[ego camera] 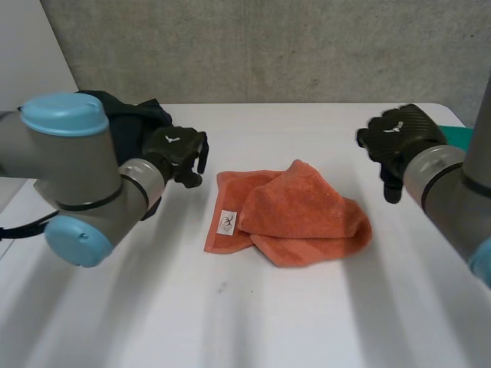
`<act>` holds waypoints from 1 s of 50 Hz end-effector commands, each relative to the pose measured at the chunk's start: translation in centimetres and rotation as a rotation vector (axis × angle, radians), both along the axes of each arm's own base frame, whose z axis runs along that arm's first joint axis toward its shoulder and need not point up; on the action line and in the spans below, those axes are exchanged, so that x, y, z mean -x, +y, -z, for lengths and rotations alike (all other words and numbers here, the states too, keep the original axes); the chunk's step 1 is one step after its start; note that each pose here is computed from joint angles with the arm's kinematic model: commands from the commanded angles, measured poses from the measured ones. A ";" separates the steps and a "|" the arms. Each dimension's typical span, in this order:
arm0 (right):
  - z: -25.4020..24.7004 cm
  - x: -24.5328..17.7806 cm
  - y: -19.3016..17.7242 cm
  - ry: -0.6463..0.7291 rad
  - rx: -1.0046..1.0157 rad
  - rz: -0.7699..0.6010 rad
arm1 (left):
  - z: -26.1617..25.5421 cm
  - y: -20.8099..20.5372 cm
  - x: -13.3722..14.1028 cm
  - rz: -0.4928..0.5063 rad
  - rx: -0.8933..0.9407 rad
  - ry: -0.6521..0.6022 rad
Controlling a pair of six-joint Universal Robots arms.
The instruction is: Fold the laundry.
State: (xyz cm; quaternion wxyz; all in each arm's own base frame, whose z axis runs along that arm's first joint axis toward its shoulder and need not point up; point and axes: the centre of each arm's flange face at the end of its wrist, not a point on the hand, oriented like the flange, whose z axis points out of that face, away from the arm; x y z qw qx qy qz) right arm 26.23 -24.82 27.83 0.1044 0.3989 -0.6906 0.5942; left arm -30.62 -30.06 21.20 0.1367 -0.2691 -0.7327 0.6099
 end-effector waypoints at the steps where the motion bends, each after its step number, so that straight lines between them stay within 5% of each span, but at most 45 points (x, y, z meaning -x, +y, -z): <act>1: 2.0 -5.0 4.9 0.041 -0.020 -0.320 | -2.4 0.5 -2.1 -0.053 0.013 0.050; 16: 11.4 -11.6 2.0 0.051 0.119 -0.466 | -2.6 2.0 -5.5 -0.129 -0.040 0.079; 25: 10.3 -11.7 0.1 0.043 0.176 -0.396 | -1.5 2.3 -5.7 -0.122 -0.075 0.068; 40: -3.7 -5.7 2.4 -0.219 0.102 -0.297 | 1.4 1.3 -3.9 -0.089 -0.128 0.036; 44: -5.3 -3.7 4.1 -0.180 0.038 -0.300 | 2.1 1.2 -3.2 -0.077 -0.143 0.027; 50: -2.3 1.4 1.7 -0.029 -0.143 -0.163 | 2.6 1.8 -3.0 -0.065 -0.174 0.012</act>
